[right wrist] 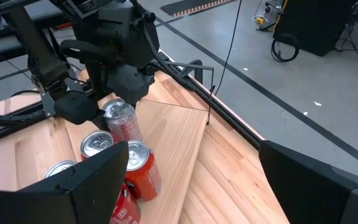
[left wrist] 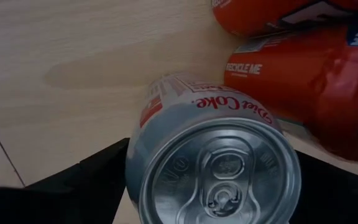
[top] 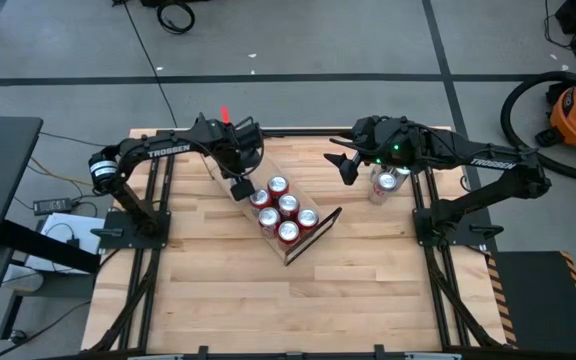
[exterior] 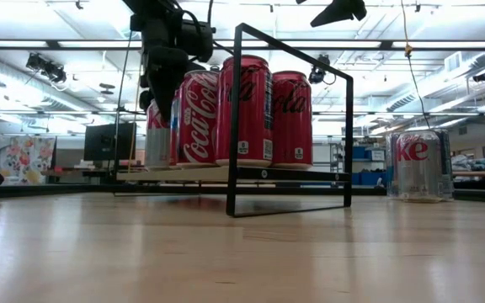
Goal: Place canned beverage on shelf
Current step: Put the left silver and red soda can on the shelf
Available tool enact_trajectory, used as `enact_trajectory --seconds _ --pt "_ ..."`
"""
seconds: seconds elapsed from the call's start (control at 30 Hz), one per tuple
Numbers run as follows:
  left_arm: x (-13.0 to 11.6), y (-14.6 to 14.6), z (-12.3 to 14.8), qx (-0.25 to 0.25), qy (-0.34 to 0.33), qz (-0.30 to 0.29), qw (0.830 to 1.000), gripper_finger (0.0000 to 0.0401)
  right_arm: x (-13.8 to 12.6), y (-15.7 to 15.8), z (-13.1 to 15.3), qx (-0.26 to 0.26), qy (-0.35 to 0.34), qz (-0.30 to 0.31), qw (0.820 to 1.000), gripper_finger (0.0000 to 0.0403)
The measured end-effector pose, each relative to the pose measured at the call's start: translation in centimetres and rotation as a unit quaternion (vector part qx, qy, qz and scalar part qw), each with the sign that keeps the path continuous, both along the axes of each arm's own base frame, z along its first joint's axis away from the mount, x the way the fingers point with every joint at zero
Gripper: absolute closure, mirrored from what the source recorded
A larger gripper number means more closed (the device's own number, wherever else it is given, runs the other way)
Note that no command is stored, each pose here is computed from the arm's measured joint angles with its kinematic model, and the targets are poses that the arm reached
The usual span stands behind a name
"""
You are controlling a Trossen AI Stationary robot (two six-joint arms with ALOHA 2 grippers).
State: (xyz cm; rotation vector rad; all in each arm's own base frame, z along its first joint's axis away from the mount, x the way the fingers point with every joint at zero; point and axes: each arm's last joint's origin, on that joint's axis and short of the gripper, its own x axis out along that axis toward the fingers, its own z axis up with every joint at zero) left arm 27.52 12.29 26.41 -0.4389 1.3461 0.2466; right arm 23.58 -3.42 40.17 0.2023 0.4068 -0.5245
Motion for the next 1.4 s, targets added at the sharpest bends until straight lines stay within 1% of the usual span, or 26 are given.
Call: enact_trajectory --seconds 0.1,0.4,0.53,0.8,0.87,1.0,1.17,1.27,1.4 --pt "0.0 0.0 0.0 0.005 0.001 -0.007 1.0 0.0044 0.0 0.0 0.0 0.0 0.0 0.0 1.0 0.0031" --pt "0.1 0.1 0.4 0.006 -0.002 0.001 1.0 0.0044 0.0 0.0 0.0 -0.004 0.002 0.002 1.0 0.0031" --pt "0.1 0.1 0.5 0.009 -0.005 -0.01 1.0 0.0044 0.0 0.0 0.1 -0.007 0.0 0.004 1.0 0.0031" --pt "0.1 0.2 0.5 0.019 -0.002 0.009 1.0 0.0043 0.0 0.0 0.0 -0.007 0.0 0.003 1.0 0.0031" --pt "0.1 0.2 0.5 0.017 -0.001 0.017 1.0 0.0037 0.0 0.0 0.1 -0.007 0.0 0.003 1.0 0.0031" --pt "0.1 0.2 0.5 0.014 -0.001 0.028 1.0 0.0007 0.0 0.0 0.0 -0.007 0.0 0.003 1.0 0.0031" --pt "0.1 0.0 0.5 0.011 0.004 0.029 1.0 0.0008 0.0 0.0 0.0 -0.006 0.0 0.003 1.0 0.0031" --pt "0.0 0.1 1.0 0.01 0.006 0.03 0.999 0.0009 0.0 0.0 0.0 -0.007 0.0 0.003 1.0 0.0031" --pt "0.2 0.2 2.7 0.019 -0.011 0.023 1.0 0.0009 0.0 0.0 0.1 -0.006 0.0 0.003 1.0 0.0031"
